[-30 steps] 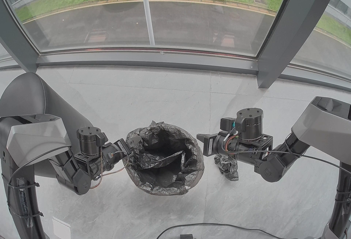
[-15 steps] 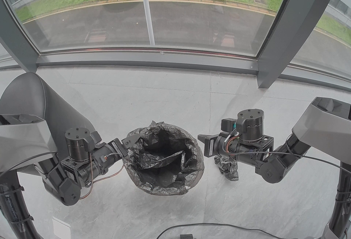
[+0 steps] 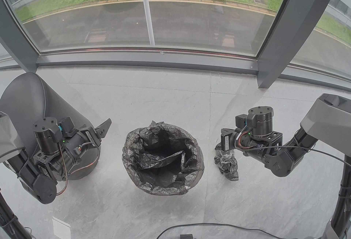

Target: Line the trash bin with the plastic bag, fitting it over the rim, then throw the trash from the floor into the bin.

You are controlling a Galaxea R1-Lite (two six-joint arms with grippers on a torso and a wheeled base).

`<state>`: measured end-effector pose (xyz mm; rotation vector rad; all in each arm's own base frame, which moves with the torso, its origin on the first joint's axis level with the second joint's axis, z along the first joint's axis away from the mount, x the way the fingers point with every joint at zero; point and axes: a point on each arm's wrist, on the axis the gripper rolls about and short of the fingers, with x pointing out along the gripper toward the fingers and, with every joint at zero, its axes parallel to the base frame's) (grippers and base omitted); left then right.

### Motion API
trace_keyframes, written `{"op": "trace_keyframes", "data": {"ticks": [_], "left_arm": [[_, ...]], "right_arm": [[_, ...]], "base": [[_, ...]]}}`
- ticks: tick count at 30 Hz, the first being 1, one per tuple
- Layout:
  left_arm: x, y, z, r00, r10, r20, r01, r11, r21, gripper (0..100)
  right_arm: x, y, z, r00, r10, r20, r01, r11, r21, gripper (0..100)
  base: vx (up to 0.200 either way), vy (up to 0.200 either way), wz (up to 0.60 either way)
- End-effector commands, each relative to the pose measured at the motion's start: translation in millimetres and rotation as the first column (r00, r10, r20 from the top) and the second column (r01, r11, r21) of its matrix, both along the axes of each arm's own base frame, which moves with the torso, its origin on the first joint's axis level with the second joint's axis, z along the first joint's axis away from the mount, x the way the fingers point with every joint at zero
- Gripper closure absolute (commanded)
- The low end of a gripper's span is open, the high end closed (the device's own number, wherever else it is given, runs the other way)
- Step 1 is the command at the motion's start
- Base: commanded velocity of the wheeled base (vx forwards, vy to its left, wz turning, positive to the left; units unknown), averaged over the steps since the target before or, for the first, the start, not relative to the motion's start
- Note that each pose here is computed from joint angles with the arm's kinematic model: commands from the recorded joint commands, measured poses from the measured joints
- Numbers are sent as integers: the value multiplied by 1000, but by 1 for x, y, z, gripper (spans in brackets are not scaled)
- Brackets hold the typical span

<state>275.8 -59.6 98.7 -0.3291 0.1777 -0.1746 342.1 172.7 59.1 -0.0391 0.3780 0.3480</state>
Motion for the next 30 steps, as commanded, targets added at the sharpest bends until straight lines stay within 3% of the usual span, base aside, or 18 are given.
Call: {"op": "trace_keyframes", "data": {"ticks": [1, 8, 13, 18, 27, 28, 30], "left_arm": [[1, 21, 12, 997, 68, 47, -68, 998, -4, 0], [3, 28, 16, 994, 92, 65, -92, 996, -2, 0], [4, 33, 16, 997, 56, 59, -56, 998, -12, 0], [3, 37, 18, 997, 49, 62, -47, 999, -23, 0], [3, 37, 17, 997, 49, 56, -47, 999, -23, 0], [3, 37, 17, 997, 49, 56, -47, 999, -23, 0], [3, 37, 17, 997, 47, 56, -46, 999, -23, 0]], "right_arm": [[12, -28, -17, 995, -85, -50, 80, 992, -97, 100], [30, -39, -56, 984, -137, -115, 120, 982, -142, 100], [34, -37, -67, 982, -136, -132, 116, 982, -151, 100], [39, -34, -58, 985, -133, -111, 117, 983, -139, 100], [54, -9, -38, 974, -134, -181, 97, 975, -201, 100], [56, -5, -37, 974, -129, -185, 90, 975, -205, 0], [61, 0, -39, 974, -122, -191, 82, 975, -208, 0]], "base": [[0, 0, 0], [0, 0, 0], [0, 0, 0], [0, 0, 0], [0, 0, 0], [0, 0, 0], [0, 0, 0]]}}
